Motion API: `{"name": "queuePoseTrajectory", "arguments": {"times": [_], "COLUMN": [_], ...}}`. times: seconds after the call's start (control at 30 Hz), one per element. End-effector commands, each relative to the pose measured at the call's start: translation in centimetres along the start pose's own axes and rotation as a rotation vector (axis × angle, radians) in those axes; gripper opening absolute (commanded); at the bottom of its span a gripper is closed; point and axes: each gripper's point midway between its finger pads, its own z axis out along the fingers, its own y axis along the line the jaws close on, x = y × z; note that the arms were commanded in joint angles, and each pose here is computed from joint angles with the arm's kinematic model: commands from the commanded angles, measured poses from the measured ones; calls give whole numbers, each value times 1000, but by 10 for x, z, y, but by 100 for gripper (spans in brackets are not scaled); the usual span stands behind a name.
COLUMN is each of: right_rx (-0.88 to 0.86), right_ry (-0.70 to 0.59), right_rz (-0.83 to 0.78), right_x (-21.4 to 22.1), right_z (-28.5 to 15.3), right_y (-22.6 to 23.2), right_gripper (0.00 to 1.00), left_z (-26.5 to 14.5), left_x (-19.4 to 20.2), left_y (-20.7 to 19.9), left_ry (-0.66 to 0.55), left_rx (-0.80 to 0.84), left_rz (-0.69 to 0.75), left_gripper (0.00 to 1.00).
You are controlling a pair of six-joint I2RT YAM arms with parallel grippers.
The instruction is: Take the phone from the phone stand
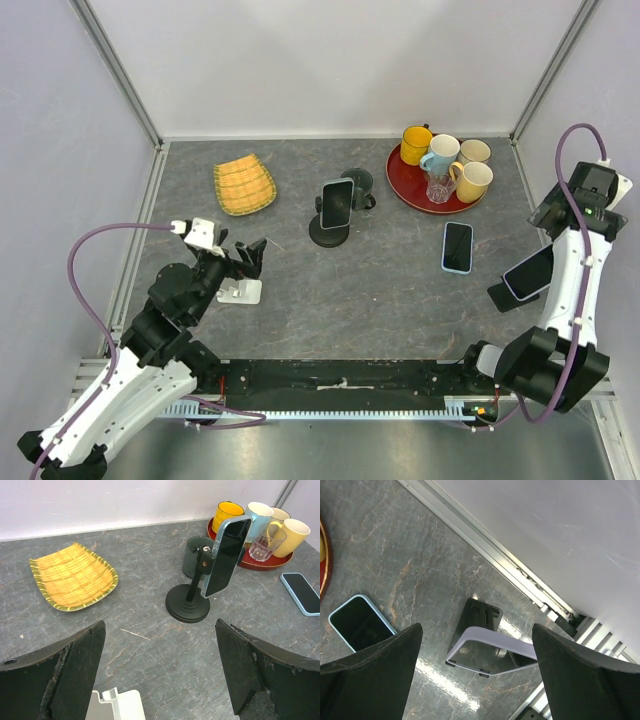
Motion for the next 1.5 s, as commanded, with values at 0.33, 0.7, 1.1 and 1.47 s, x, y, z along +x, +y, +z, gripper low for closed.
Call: {"name": "queuePoseTrajectory", "arguments": {"times": [0.33,0.7,1.1,1.47], "right_rx": [-15,148,92,67], "right_ry": [78,-112,-156,-135], "right_rz": [-12,199,326,303], "right_x": [0,0,19,34], "right_z": [16,-3,14,22], "right_y": [-4,-41,-29,-16], "right_gripper": [98,98,98,98], "left_z": [14,13,15,18], "left_x": [11,13,20,24], "left_y": [-7,-17,-21,-23], "left_ry": [36,39,66,81], "left_rx": [18,52,62,68], "left_rz": [52,59,62,67], "left_gripper": [97,97,97,97]}}
